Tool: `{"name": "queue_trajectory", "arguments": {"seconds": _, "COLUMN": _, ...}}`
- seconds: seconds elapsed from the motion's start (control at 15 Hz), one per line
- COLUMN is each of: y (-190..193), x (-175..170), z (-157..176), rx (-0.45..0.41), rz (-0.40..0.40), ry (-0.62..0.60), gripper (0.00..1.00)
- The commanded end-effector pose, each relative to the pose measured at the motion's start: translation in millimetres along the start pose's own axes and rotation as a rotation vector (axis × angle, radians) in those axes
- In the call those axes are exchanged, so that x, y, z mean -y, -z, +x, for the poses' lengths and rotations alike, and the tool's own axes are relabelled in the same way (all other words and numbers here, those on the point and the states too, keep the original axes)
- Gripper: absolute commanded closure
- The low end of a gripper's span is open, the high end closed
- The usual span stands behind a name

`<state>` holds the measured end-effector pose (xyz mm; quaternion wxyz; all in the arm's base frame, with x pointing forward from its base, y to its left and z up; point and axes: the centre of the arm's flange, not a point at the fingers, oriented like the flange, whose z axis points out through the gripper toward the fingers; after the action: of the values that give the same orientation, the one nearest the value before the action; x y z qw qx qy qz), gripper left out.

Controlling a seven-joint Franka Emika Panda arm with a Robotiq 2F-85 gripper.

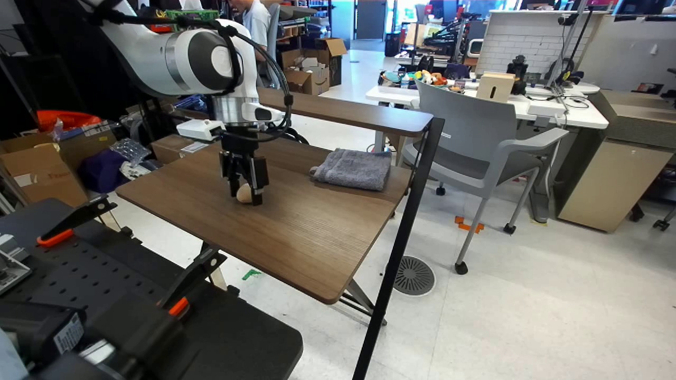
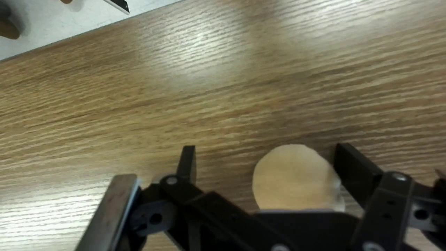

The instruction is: Move the cookie to the left, use the grey towel to wipe the tabletop

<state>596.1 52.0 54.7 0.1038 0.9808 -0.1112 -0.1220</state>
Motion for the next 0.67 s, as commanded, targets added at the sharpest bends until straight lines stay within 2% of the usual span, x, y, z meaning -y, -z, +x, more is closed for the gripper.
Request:
{"name": "queue_trajectory", "arguments": {"seconds": 0.0, "y": -4.3, "x": 1.2, "z": 13.2, "rx": -0.049, "rz": 0.011, "ry": -0.002, "gripper": 0.25}}
{"name": "queue_trajectory", "arguments": {"seconds": 0.47, "y": -7.1, "x": 11.1, "z": 10.2, "rx": -0.086, "rz": 0.043, "ry": 0.026, "gripper": 0.76}}
{"name": "queue_trajectory", "arguments": {"seconds": 0.6, "y": -2.8, "x": 6.1, "z": 7.8, "rx": -0.072, "rz": 0.04, "ry": 0.037, "gripper": 0.9}}
